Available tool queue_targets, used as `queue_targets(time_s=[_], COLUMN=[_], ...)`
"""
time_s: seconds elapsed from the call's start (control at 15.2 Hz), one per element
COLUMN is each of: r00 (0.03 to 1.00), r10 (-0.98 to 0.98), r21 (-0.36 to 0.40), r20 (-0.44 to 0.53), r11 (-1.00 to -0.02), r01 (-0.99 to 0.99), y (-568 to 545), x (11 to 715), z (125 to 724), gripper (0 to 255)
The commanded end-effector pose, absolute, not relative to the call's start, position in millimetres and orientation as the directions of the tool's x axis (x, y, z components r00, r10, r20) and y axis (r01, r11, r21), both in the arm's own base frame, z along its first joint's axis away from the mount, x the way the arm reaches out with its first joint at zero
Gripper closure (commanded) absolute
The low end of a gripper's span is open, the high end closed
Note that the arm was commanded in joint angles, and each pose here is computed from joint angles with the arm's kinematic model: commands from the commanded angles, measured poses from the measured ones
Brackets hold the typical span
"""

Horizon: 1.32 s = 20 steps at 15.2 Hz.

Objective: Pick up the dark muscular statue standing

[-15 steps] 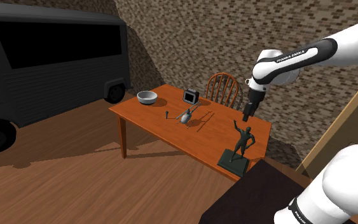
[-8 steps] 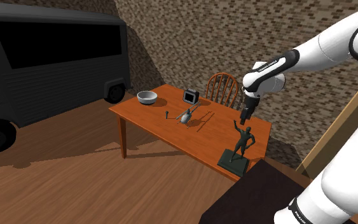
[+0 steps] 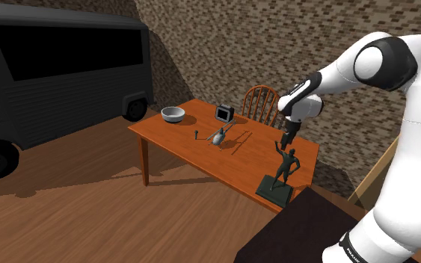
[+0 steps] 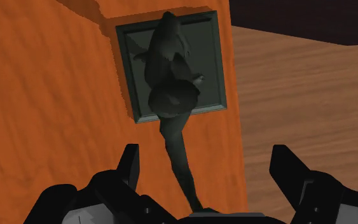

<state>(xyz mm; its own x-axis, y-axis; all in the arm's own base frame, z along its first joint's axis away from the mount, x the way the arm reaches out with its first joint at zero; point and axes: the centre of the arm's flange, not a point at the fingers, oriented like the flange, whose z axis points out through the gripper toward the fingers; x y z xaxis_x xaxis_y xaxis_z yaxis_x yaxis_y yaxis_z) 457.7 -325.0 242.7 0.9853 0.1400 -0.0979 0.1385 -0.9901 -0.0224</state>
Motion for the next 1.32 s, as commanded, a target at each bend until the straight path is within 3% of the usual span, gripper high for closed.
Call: queue_targets(time_s=[0.0,0.66,0.73,1.25], r00=[0.985,0.985,0.985,0.985], r10=[0.141,0.141,0.141,0.141], r21=[-0.019,-0.019,-0.019,-0.019], r20=[-0.102,-0.102,-0.102,-0.102], r11=[-0.99,-0.99,-0.99,-0.99], r01=[0.14,0.14,0.14,0.14], y=[-343.9,-343.9,-343.6,-343.7], x=[467.8,467.8,467.2,467.8], z=[222.3,182.3,181.9,182.0], gripper=[0,0,255,255])
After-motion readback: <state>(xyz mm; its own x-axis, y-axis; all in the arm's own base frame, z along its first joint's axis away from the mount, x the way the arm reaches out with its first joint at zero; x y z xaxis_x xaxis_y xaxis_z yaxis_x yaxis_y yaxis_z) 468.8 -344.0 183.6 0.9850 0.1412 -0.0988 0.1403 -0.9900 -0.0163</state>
